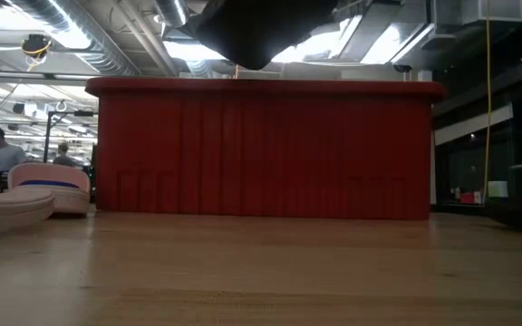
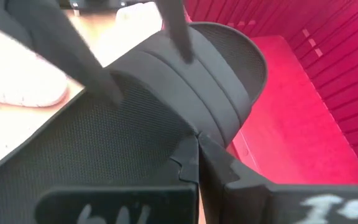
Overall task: Pick and place slides into bin
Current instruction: Put the left black slide into the red bin
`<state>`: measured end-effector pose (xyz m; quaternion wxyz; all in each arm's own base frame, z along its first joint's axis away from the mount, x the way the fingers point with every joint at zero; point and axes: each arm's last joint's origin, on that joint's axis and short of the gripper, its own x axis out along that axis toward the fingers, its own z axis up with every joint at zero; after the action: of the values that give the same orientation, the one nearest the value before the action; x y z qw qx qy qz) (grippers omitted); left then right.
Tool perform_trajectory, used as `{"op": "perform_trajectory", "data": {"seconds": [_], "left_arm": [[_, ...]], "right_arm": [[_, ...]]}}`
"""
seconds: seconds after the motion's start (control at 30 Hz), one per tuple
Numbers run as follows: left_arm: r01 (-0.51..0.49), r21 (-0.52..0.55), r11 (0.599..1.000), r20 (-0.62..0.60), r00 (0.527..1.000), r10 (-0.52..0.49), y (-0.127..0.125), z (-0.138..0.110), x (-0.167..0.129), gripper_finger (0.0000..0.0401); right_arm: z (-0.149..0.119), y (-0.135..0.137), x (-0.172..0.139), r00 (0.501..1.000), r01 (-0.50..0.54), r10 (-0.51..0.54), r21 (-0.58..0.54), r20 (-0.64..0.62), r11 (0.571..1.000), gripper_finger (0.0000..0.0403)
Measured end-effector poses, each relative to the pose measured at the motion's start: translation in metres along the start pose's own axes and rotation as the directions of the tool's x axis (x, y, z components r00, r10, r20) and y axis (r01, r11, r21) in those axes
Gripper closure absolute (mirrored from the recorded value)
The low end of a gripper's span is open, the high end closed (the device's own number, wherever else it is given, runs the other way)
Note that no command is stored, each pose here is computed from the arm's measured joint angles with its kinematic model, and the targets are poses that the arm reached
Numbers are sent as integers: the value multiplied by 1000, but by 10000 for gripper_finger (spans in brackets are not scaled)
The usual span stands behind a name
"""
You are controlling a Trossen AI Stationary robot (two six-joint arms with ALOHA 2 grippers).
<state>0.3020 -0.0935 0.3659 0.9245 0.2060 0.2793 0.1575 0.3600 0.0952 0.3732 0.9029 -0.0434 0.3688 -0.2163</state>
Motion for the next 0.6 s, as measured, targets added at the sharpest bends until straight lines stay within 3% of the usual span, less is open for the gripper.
{"op": "perform_trajectory", "data": {"seconds": [0.6], "left_arm": [[-7,33,999,-118,993,11,10,-13,8,229]], "right_arm": [[1,0,0,1000,1,-1,1,7,1000,403]]}}
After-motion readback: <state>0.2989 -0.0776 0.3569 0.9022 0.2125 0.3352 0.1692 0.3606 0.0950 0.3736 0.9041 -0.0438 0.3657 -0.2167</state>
